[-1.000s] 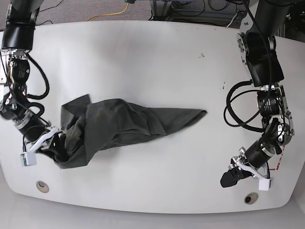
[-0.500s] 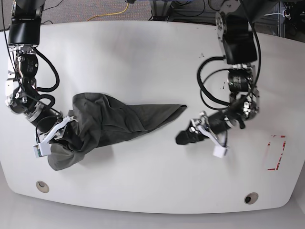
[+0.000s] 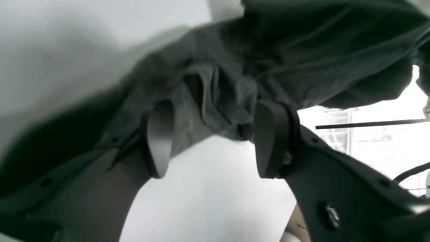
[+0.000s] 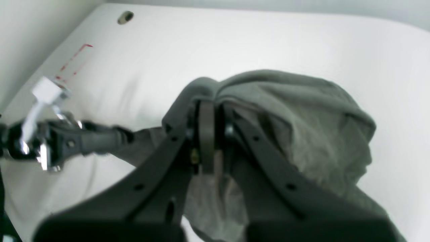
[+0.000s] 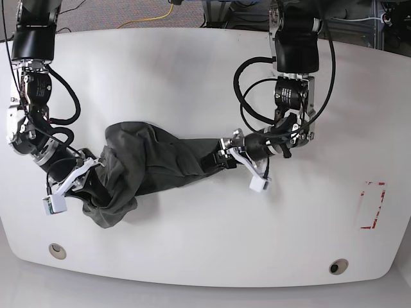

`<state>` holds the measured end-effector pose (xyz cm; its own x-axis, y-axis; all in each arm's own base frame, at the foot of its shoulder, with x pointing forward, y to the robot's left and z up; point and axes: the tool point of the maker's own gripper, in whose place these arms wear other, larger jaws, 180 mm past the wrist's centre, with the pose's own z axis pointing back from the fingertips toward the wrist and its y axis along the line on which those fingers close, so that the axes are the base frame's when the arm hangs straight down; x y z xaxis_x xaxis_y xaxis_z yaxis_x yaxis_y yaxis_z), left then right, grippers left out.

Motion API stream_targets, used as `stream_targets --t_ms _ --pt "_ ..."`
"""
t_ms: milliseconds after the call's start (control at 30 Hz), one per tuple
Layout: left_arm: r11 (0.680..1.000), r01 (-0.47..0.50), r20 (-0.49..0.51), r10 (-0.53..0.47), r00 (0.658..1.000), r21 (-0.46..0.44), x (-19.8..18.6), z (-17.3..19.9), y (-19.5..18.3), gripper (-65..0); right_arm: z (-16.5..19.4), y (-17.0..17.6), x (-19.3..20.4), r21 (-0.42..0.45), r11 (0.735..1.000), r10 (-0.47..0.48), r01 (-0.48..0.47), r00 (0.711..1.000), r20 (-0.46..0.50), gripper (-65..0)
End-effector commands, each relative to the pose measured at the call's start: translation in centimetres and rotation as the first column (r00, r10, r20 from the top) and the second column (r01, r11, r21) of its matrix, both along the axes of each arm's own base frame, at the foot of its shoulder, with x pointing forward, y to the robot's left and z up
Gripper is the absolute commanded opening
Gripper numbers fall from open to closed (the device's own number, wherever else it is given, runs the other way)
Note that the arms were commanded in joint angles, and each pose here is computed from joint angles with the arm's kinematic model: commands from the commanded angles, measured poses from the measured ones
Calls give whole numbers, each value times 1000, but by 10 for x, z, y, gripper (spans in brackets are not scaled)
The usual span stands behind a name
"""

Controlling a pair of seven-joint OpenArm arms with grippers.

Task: Layout the t-shirt on the table in an organized manner, then fold the t-shirt properly
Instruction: 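Release the shirt with the left gripper and regrasp its pointed end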

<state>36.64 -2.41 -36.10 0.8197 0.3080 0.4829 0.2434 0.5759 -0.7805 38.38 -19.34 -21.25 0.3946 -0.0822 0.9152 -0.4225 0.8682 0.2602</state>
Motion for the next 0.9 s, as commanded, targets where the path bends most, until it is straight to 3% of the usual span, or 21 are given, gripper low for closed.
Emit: stream_targets --t_ms 0,167,500,633,867 --pt "999 -41 30 41 999 -20 9 17 4 -297 22 -5 5 0 1000 -1 1 998 67 -650" --pt "995 -100 13 100 995 15 11 19 22 -294 20 -5 4 2 1000 -1 0 998 61 -650" --pt "974 -145 117 126 985 173 22 33 91 -294 11 8 1 0 999 34 -34 999 39 -650" --pt "968 -160 131 136 982 193 26 37 105 -296 5 11 -2 11 999 35 -36 999 26 -650" --pt "962 -174 33 171 985 211 -2 4 122 -296 1 15 -3 29 999 34 -34 999 17 -650"
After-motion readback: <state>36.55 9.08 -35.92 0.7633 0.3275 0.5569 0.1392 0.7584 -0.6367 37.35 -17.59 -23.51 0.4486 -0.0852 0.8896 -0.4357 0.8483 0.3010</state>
